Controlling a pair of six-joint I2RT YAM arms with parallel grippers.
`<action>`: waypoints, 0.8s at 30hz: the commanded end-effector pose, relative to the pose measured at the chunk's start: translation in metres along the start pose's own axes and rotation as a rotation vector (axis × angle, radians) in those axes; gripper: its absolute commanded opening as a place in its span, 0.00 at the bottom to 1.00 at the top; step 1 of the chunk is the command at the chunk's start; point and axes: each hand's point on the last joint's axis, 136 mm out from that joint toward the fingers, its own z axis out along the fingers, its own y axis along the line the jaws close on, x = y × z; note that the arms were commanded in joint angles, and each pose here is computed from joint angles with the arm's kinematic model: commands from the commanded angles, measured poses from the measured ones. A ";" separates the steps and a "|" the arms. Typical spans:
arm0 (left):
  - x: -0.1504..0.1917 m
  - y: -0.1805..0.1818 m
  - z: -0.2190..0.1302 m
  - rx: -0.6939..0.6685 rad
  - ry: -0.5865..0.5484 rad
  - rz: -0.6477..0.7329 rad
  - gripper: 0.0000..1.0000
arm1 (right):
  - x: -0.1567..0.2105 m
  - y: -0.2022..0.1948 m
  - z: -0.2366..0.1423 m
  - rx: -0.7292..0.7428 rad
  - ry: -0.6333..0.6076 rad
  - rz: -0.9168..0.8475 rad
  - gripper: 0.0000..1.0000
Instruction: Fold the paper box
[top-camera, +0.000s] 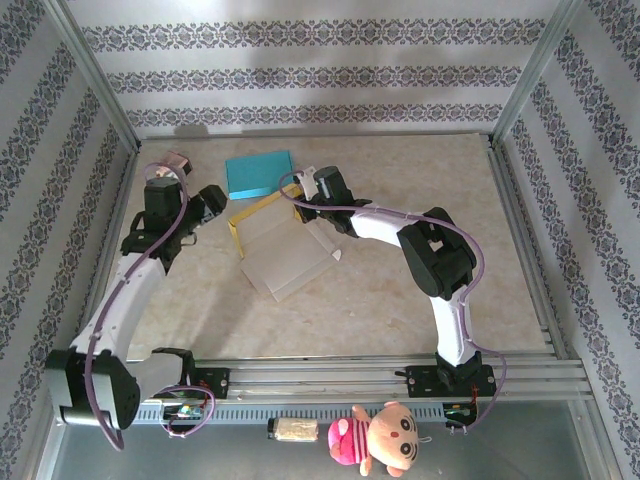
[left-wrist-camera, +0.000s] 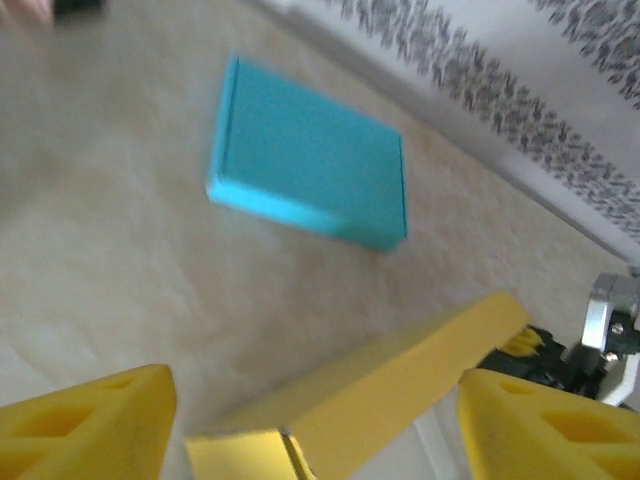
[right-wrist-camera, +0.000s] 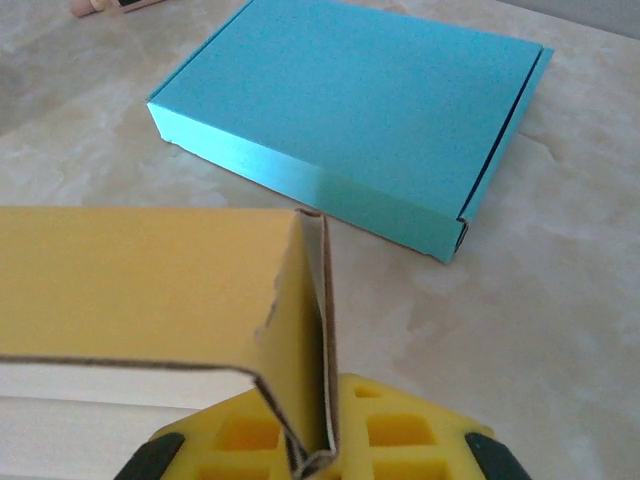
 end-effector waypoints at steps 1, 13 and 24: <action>0.025 -0.003 0.011 0.082 0.117 -0.211 0.81 | -0.011 0.006 -0.010 0.006 -0.030 -0.054 0.12; 0.067 0.008 0.053 0.139 0.304 -0.187 0.62 | -0.008 0.017 -0.002 -0.024 -0.022 -0.020 0.18; 0.074 0.018 0.054 0.110 0.313 -0.106 0.47 | -0.016 0.027 0.020 -0.018 -0.015 0.083 0.20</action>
